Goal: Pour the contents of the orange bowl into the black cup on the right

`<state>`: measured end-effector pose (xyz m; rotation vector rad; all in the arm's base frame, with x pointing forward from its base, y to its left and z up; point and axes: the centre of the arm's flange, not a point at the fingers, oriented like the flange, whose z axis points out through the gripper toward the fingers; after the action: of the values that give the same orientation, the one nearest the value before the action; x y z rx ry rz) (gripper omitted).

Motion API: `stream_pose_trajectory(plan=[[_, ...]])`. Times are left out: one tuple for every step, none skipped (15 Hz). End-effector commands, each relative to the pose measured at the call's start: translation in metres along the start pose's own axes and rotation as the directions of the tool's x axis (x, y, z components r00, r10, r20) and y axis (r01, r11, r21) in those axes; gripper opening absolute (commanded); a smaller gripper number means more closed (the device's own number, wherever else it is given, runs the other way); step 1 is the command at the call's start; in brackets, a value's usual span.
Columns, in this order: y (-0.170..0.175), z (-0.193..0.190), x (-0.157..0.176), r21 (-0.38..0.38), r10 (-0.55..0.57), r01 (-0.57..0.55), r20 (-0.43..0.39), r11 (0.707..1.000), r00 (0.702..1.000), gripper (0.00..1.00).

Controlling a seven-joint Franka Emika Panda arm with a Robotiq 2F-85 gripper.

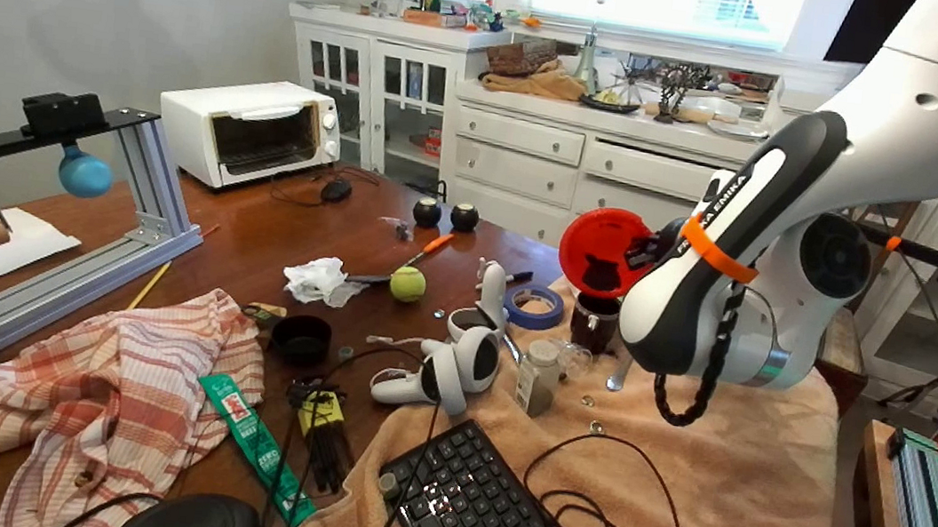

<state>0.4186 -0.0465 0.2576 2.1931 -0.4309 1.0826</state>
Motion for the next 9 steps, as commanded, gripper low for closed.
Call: stream_pose_trajectory(plan=[[-0.011,0.004,0.006,-0.013,-0.024,0.024,0.003,1.000,1.000,0.02],[-0.014,0.003,0.006,-0.017,-0.036,0.036,-0.003,0.999,0.999,0.02],[-0.016,0.002,0.005,-0.022,-0.049,0.048,-0.006,0.999,0.999,0.02],[-0.018,0.002,0.004,-0.029,-0.059,0.059,-0.007,0.998,0.998,0.02],[-0.019,0.001,0.002,-0.044,-0.068,0.068,-0.009,0.997,0.998,0.02],[-0.020,-0.001,0.001,-0.040,-0.076,0.076,-0.009,0.996,0.997,0.02],[-0.021,-0.002,0.000,-0.051,-0.086,0.085,-0.015,0.995,0.996,0.02],[-0.021,-0.003,-0.001,-0.054,-0.092,0.090,-0.019,0.994,0.996,0.02],[-0.022,-0.003,-0.003,-0.067,-0.096,0.094,-0.025,0.993,0.995,0.02]])
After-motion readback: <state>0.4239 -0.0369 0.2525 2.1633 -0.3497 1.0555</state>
